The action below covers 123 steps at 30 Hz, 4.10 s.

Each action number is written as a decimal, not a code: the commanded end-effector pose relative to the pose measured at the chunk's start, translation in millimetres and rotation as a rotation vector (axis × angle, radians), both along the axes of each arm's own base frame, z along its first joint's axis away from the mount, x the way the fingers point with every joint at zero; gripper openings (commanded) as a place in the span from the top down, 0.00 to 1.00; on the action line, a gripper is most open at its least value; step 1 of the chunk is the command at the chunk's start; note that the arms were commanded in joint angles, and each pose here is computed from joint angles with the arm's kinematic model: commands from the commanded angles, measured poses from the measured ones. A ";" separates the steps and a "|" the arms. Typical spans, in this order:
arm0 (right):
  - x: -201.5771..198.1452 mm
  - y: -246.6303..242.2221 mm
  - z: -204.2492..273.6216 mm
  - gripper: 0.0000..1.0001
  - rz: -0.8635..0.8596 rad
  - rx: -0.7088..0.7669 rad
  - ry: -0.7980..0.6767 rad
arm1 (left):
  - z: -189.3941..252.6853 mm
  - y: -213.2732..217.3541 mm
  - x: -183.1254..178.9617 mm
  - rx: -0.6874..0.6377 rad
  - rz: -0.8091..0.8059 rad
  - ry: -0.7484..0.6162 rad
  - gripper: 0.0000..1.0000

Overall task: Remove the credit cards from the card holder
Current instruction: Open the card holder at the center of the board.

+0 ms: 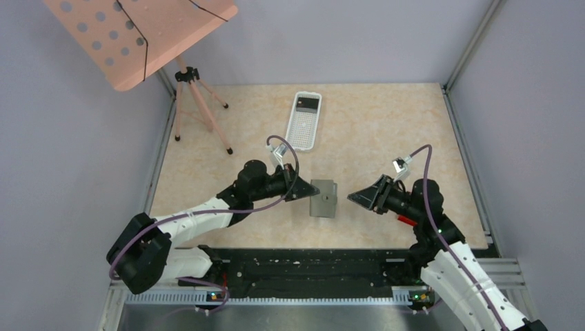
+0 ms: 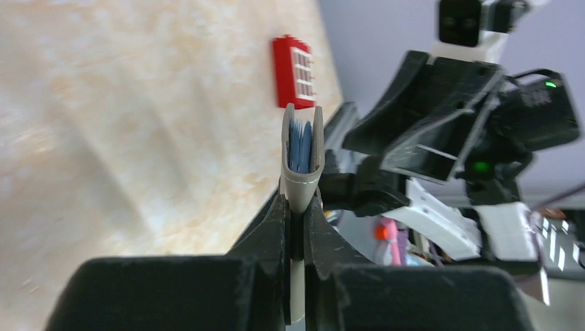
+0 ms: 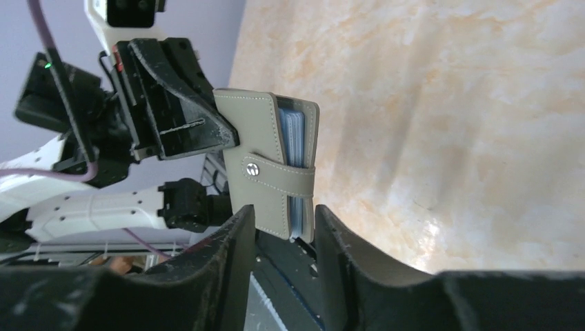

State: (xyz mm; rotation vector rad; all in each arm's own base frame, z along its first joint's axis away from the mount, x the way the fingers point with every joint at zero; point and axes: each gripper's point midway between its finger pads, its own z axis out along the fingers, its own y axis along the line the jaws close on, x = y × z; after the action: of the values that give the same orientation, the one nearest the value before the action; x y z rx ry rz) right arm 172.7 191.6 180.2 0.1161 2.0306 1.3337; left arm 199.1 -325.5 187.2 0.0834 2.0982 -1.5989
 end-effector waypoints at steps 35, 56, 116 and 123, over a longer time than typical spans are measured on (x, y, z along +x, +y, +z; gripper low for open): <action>19.6 147.2 -87.0 0.54 -0.006 -0.317 0.102 | -103.8 53.6 2.0 0.353 0.254 0.215 1.00; 13.2 111.5 -119.2 1.00 -0.079 -0.462 0.121 | -104.9 55.5 3.1 0.367 0.263 0.216 1.00; -0.5 65.1 -66.7 1.00 -0.157 -0.251 0.002 | -95.3 26.2 17.1 0.651 -0.003 0.049 0.05; 0.8 65.4 -59.9 1.00 -0.158 -0.234 -0.023 | -106.2 20.8 15.2 0.687 -0.011 0.055 0.03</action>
State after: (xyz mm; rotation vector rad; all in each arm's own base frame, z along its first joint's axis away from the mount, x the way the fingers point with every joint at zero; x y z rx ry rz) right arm 168.7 248.9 96.7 0.1658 2.1766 0.9256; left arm 208.2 -293.4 73.5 0.2378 2.6298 -0.8290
